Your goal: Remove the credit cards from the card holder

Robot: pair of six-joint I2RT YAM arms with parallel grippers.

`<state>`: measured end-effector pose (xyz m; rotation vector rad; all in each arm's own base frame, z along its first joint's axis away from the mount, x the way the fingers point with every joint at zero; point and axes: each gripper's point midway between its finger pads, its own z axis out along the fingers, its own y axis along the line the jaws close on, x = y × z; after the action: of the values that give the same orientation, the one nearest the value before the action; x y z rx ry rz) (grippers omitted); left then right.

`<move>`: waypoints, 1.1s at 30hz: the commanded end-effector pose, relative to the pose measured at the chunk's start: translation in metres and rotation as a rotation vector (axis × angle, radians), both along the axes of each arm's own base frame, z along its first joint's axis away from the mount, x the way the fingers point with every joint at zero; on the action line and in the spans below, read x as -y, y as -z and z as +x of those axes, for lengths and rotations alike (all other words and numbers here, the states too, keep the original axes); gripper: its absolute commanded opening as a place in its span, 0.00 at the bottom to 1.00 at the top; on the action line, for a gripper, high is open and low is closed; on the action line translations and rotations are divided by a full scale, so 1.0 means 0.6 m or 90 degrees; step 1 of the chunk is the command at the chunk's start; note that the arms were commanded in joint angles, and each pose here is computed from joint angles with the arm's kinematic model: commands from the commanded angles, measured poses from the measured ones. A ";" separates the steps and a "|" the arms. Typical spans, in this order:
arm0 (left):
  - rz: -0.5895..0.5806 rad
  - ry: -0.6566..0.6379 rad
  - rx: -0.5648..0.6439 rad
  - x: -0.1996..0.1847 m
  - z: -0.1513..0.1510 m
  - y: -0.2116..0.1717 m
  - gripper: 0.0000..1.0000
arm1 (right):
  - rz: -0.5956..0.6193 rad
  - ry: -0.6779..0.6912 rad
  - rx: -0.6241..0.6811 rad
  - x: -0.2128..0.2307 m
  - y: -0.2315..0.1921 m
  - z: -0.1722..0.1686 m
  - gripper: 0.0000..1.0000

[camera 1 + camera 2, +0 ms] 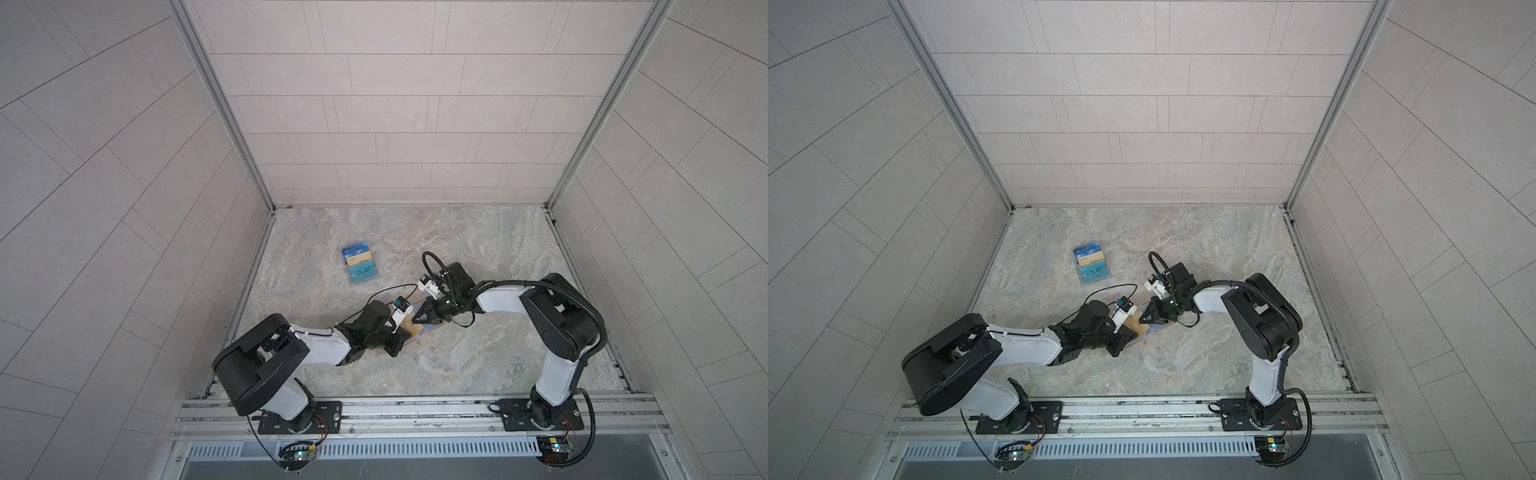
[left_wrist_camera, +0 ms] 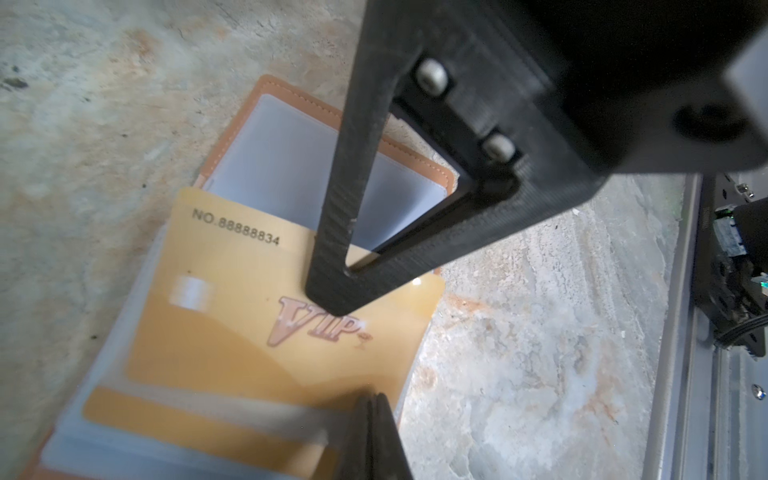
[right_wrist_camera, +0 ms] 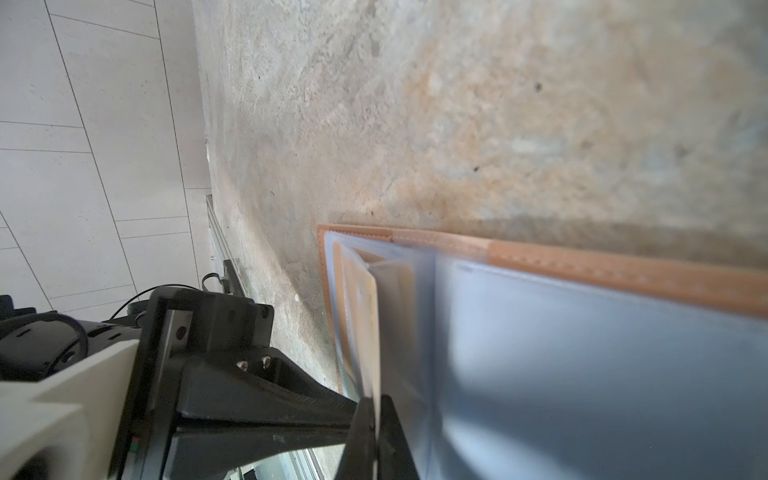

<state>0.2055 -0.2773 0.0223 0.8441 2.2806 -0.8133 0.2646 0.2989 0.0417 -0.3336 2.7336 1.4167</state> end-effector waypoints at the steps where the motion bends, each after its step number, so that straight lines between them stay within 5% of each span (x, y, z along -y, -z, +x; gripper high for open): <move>1: 0.090 -0.012 -0.054 -0.040 -0.026 0.061 0.00 | -0.028 0.003 0.008 0.017 -0.004 0.004 0.00; 14: 0.088 -0.020 -0.059 -0.041 -0.026 0.069 0.00 | -0.046 0.013 0.017 0.046 0.008 0.003 0.00; 33: 0.086 -0.025 -0.065 -0.038 -0.023 0.072 0.00 | -0.008 0.049 0.027 0.059 0.003 0.001 0.16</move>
<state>0.2106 -0.2839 0.0213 0.8253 2.2561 -0.8299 0.2629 0.2660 0.0351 -0.2710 2.7203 1.3541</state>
